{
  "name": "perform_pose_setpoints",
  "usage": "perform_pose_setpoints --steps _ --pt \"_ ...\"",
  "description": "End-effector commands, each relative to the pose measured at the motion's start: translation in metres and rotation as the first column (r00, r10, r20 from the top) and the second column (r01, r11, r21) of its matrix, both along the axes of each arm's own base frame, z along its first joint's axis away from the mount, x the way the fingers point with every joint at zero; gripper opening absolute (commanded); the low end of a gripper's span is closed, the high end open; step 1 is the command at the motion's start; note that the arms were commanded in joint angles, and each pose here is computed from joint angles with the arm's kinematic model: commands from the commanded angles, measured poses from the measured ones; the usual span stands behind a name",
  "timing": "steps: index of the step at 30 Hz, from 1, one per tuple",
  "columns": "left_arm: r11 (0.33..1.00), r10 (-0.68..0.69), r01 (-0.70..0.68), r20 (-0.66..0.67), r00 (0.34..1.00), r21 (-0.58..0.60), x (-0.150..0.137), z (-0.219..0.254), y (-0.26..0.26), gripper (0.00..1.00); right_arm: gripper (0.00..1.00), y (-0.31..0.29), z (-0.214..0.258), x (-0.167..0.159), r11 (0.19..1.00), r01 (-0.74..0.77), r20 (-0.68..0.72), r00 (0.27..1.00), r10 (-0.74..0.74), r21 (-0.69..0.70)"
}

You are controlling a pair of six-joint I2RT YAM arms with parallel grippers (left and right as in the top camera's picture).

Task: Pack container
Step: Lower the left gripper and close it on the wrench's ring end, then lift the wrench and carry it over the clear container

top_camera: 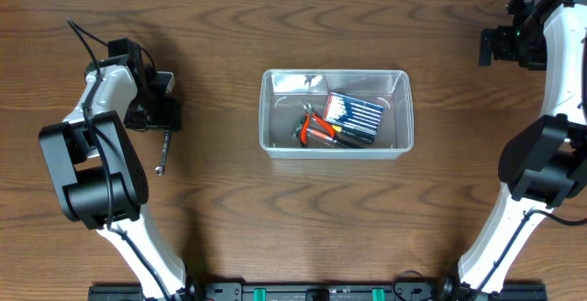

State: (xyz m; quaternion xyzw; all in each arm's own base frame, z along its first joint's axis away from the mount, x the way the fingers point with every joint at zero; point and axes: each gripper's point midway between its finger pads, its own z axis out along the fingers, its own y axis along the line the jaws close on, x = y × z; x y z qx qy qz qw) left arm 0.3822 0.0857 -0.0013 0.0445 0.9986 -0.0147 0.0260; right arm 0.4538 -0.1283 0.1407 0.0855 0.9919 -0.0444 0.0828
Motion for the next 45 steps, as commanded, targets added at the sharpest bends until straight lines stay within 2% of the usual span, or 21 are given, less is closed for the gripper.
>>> perform_pose_setpoints --steps 1,4,13,17,21,30,36,45 --pt "1.0 0.001 -0.001 -0.025 1.0 -0.002 -0.005 -0.008 0.0 0.58 0.99 0.003 0.01 -0.001 1.0 0.006 0.022 1.0 -0.006 0.001" --pt "1.0 0.001 -0.001 -0.025 1.0 -0.002 -0.005 -0.008 0.0 0.52 0.99 0.003 0.01 -0.001 1.0 0.006 0.022 1.0 -0.006 0.001" --pt "1.0 0.005 -0.005 -0.024 1.0 -0.002 -0.005 -0.008 0.0 0.19 0.99 0.003 0.01 -0.001 1.0 0.006 0.022 1.0 -0.006 0.001" --pt "1.0 0.012 -0.012 -0.025 1.0 -0.002 -0.005 -0.008 0.0 0.18 0.99 0.003 0.01 -0.001 1.0 0.006 0.022 1.0 -0.006 0.001" --pt "1.0 0.012 -0.012 -0.025 1.0 -0.002 -0.005 -0.008 0.0 0.1 0.99 0.003 0.01 -0.001 1.0 0.006 0.022 1.0 -0.006 0.001" --pt "1.0 0.016 -0.016 -0.004 1.0 0.003 0.001 0.006 0.001 0.07 0.99 0.003 0.01 -0.001 1.0 0.006 0.022 1.0 -0.006 0.001" --pt "1.0 0.016 -0.017 0.055 0.998 0.016 0.007 0.029 0.003 0.06 0.99 0.003 0.01 -0.001 1.0 0.006 0.022 1.0 -0.006 0.001" --pt "0.999 -0.02 0.009 0.215 0.976 0.052 0.02 0.091 -0.007 0.06 0.99 0.003 0.01 -0.001 1.0 0.006 0.022 1.0 -0.006 0.001"
